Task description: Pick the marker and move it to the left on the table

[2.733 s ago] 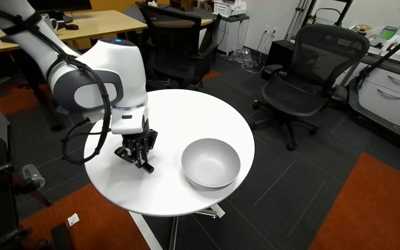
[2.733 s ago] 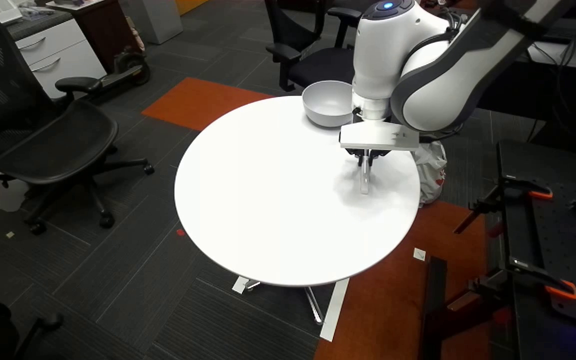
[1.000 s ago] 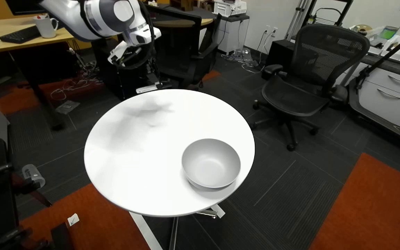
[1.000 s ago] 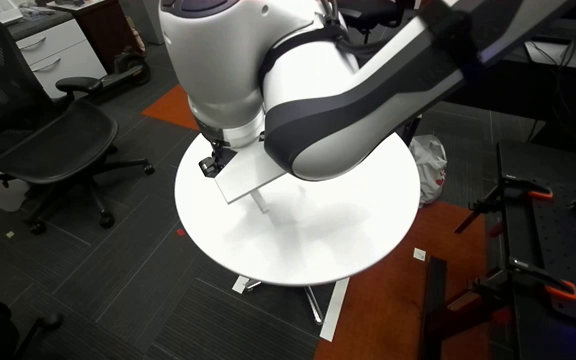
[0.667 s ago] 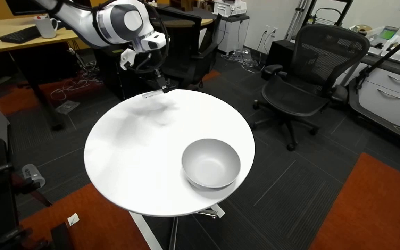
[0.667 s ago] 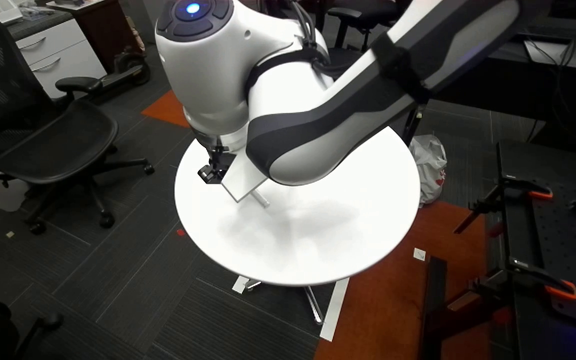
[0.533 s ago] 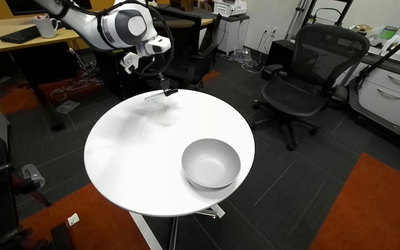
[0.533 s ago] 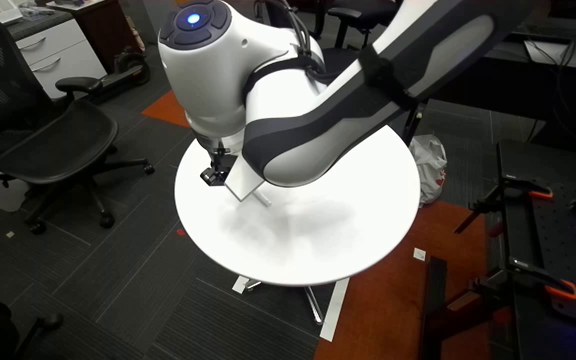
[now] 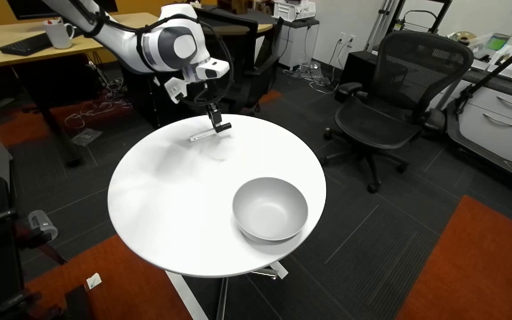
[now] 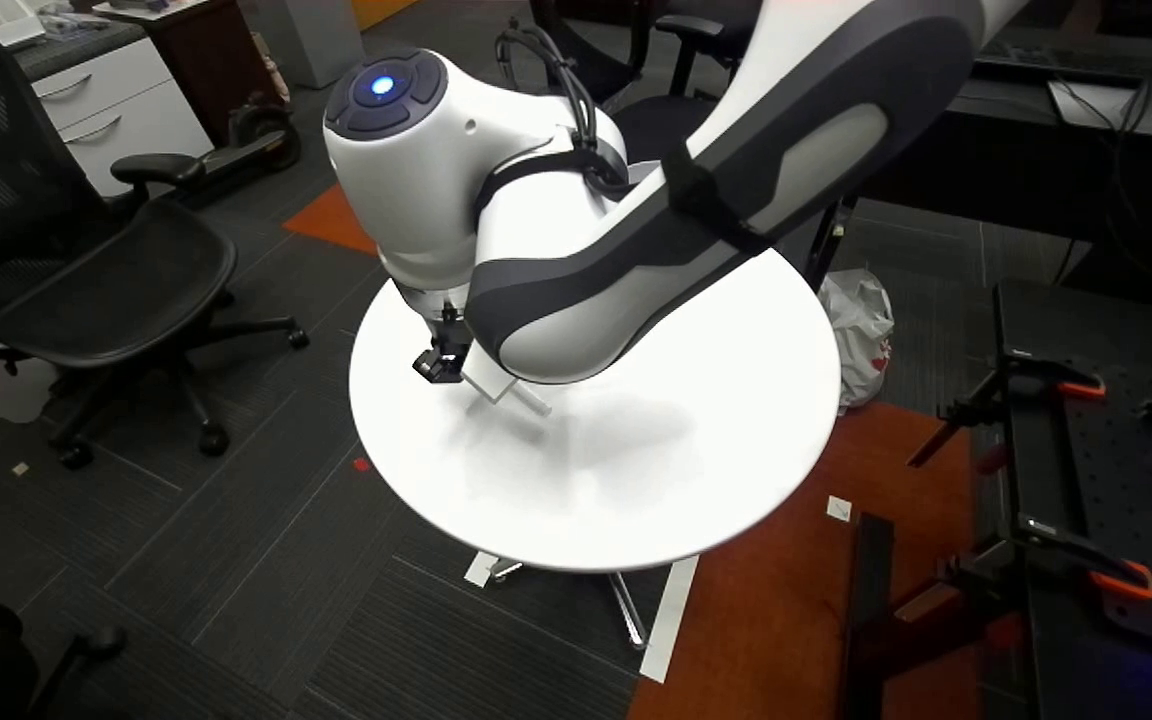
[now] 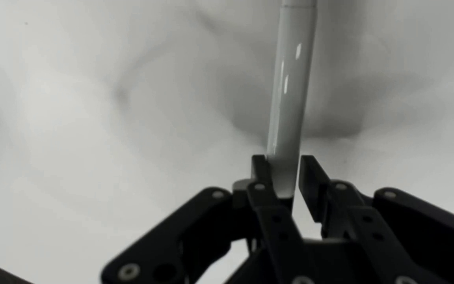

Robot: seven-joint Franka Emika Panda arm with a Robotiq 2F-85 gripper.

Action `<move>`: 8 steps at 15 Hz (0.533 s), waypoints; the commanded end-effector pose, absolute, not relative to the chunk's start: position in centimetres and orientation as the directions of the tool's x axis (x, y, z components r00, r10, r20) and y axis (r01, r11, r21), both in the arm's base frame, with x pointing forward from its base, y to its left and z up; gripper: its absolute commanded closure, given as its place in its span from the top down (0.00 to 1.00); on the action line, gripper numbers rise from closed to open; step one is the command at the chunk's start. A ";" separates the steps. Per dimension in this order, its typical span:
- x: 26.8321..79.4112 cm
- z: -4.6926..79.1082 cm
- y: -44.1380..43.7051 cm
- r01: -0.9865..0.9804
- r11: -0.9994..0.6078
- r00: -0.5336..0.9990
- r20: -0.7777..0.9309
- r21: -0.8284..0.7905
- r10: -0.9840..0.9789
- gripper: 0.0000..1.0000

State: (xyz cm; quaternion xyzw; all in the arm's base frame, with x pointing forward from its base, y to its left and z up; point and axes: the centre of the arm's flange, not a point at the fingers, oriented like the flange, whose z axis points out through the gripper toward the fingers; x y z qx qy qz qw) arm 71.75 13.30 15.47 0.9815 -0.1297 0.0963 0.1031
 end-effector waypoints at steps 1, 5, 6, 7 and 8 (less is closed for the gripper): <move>72.7 16.2 12.8 -0.264 -0.939 0.954 0.204 0.219 -0.220 0.60; 71.6 17.6 11.9 -0.286 -0.934 0.946 0.219 0.215 -0.239 0.91; 71.2 18.1 11.6 -0.293 -0.932 0.943 0.222 0.213 -0.246 0.98; 70.7 18.6 11.2 -0.304 -0.929 0.941 0.219 0.213 -0.257 1.00; 70.1 19.2 10.7 -0.313 -0.926 0.938 0.226 0.211 -0.265 1.00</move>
